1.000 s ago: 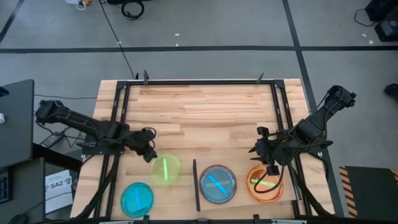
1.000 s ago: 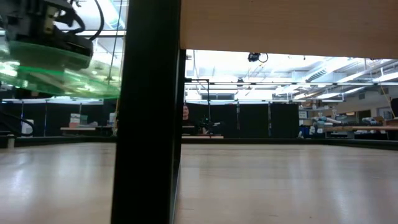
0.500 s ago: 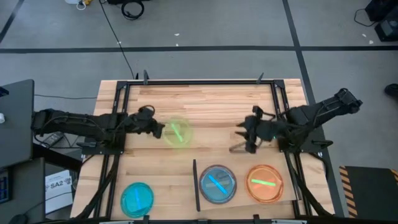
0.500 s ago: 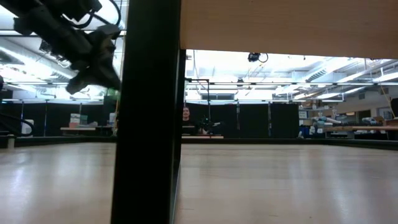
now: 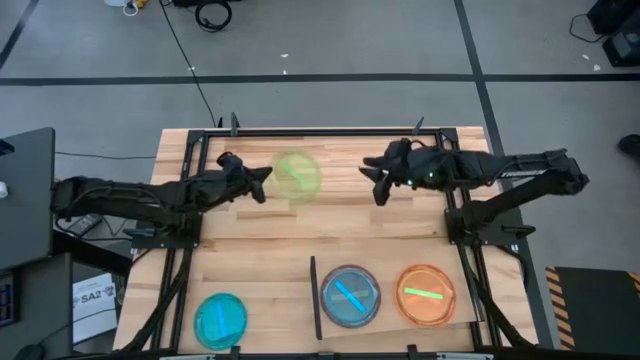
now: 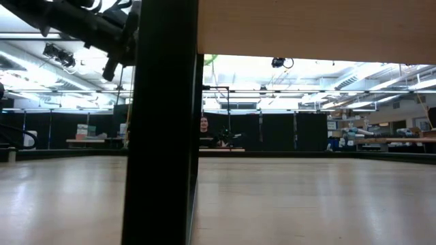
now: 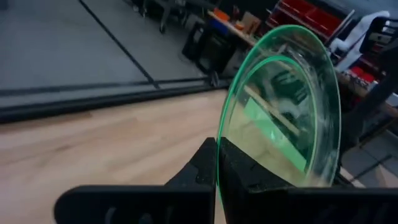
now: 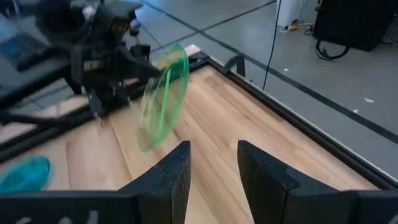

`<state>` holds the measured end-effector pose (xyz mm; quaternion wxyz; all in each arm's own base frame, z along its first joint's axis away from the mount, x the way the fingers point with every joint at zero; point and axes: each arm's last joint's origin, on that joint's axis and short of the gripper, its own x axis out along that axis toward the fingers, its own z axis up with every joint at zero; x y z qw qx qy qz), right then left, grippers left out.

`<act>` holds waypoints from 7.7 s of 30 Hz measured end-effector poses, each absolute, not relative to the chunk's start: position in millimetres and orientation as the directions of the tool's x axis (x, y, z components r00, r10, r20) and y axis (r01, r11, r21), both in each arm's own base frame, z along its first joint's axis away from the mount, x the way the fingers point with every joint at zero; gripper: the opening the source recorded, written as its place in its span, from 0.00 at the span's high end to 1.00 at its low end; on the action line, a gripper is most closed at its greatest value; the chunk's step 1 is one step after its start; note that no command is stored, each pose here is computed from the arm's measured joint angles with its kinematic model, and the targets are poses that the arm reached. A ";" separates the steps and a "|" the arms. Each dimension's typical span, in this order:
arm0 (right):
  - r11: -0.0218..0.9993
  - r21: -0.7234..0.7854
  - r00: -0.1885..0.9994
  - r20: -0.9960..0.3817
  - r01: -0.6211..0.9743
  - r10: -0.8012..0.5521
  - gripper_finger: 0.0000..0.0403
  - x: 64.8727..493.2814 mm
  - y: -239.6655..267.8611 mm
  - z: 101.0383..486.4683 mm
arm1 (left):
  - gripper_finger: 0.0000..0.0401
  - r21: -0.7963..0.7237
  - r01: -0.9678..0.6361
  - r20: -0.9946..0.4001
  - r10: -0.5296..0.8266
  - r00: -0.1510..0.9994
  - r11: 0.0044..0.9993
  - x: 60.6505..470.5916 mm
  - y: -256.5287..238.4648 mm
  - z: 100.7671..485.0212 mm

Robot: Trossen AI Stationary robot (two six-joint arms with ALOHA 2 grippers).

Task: Place and stack plates onto a shelf
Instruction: Stack the green plate on the orange plates on the shelf

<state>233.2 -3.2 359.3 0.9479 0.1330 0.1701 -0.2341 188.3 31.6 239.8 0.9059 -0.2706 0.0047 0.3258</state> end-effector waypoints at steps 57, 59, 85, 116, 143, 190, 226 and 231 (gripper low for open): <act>0.818 0.132 0.803 -0.333 0.560 -0.495 0.82 313.9 -42.3 314.5 | 0.98 -0.526 -0.538 -0.058 0.603 0.796 0.659 250.9 35.6 201.6; 0.818 0.131 0.802 -0.333 0.559 -0.495 0.82 313.9 -42.3 314.4 | 0.98 -0.526 -0.538 -0.058 0.603 0.795 0.659 250.9 35.6 201.6; 0.822 0.112 0.800 -0.336 0.558 -0.497 0.97 313.6 -42.6 314.2 | 0.97 -0.528 -0.536 -0.054 0.604 0.796 0.659 250.9 35.6 202.0; 0.825 0.115 0.803 -0.335 0.554 -0.493 0.99 313.7 -42.3 314.4 | 0.95 -0.552 -0.527 -0.054 0.603 0.796 0.646 250.9 35.6 202.0; 0.811 0.099 0.787 -0.336 0.577 -0.518 0.99 311.9 -53.8 314.3 | 0.60 -0.548 -0.527 -0.054 0.602 0.797 0.649 250.9 35.4 202.0; 0.777 0.565 0.778 -0.606 0.276 0.165 0.99 142.5 22.9 363.7 | 0.59 -0.517 -0.562 -0.108 0.602 0.791 0.646 250.4 35.4 196.1; 0.902 0.380 0.490 -0.838 0.205 0.242 0.98 146.4 134.3 317.6 | 0.59 -0.520 -0.547 -0.110 0.583 0.805 0.656 250.8 34.9 196.1; 0.901 0.384 0.483 -0.839 0.202 0.250 0.96 146.2 134.6 317.6 | 0.59 -0.520 -0.547 -0.110 0.583 0.805 0.656 250.7 34.9 196.1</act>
